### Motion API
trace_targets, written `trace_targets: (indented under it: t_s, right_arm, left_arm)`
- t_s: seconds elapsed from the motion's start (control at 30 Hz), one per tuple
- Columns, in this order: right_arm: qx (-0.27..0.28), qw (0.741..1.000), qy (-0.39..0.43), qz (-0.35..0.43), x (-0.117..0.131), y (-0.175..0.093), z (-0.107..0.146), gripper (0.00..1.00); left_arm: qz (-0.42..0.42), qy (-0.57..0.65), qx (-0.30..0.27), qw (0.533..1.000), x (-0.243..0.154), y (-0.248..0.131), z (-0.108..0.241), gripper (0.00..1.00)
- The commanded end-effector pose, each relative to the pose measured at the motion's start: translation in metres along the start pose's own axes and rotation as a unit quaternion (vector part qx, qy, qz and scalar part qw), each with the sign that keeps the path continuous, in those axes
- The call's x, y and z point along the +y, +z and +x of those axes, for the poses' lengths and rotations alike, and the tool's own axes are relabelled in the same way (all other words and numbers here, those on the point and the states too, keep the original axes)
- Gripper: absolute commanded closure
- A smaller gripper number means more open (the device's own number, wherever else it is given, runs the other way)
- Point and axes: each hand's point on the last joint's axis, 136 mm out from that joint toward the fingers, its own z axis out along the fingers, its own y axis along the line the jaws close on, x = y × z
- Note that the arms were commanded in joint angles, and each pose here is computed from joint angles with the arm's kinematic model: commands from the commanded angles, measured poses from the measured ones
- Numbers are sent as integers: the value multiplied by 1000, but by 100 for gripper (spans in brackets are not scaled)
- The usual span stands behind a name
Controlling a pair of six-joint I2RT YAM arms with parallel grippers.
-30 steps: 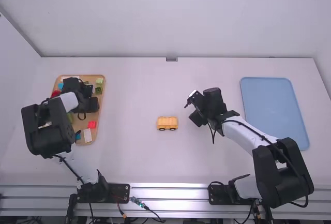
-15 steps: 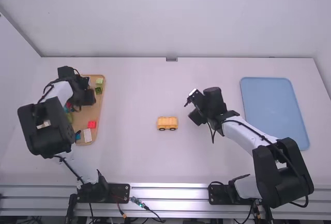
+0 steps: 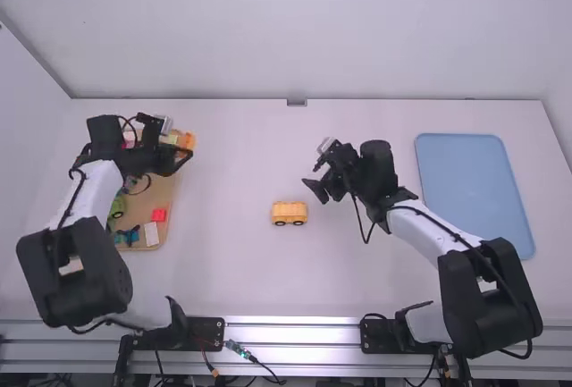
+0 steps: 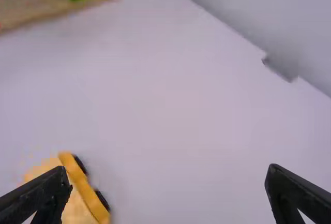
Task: Assemble lego blocks to make yellow taxi
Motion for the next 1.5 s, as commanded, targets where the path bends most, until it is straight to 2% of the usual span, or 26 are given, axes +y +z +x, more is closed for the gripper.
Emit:
trace_targets:
  t_s: [0.0, 0.17, 0.5, 0.6, 0.63, 0.67, 0.73, 0.8, 1.0, 1.2, 1.3, 1.37, 1.47]
  right_arm:
    - [-63, 992, 42, -102, 28, -12, -28, 1]
    - [-119, 977, 55, -168, 38, -28, -53, 1]
    - [-172, 947, 8, -272, 64, -55, -73, 1]
    - [-175, 943, 23, -282, 65, -58, -78, 9]
    - [-179, 938, 19, -295, 69, -61, -81, 15]
    - [-182, 934, 14, -306, 73, -65, -82, 20]
    - [-188, 922, 3, -338, 82, -73, -85, 38]
    - [-187, 919, 9, -348, 83, -77, -86, 45]
    - [-185, 912, 7, -365, 88, -80, -85, 52]
    - [-184, 911, 7, -370, 90, -81, -84, 50]
    - [-184, 911, 6, -370, 90, -82, -84, 56]
    - [-184, 910, 6, -370, 90, -82, -84, 66]
    - [-184, 910, 6, -371, 90, -81, -84, 68]
  left_arm:
    - [159, 37, -62, 985, -70, 2, -10, 98]
    - [278, 76, -91, 953, -133, 19, -7, 98]
    - [339, 143, -104, 924, -224, 60, -3, 98]
    - [350, 164, -121, 914, -249, 64, -4, 98]
    - [352, 175, -129, 910, -254, 64, -4, 98]
    - [354, 182, -134, 908, -258, 64, -5, 98]
    - [357, 197, -145, 901, -265, 63, -5, 98]
    - [360, 193, -149, 900, -267, 61, -6, 98]
    - [376, 195, -159, 892, -272, 54, -11, 98]
    - [400, 222, -174, 872, -280, 45, -13, 98]
    - [399, 221, -173, 873, -280, 46, -13, 98]
    - [400, 220, -171, 873, -281, 46, -12, 98]
    - [401, 219, -170, 873, -282, 46, -11, 98]
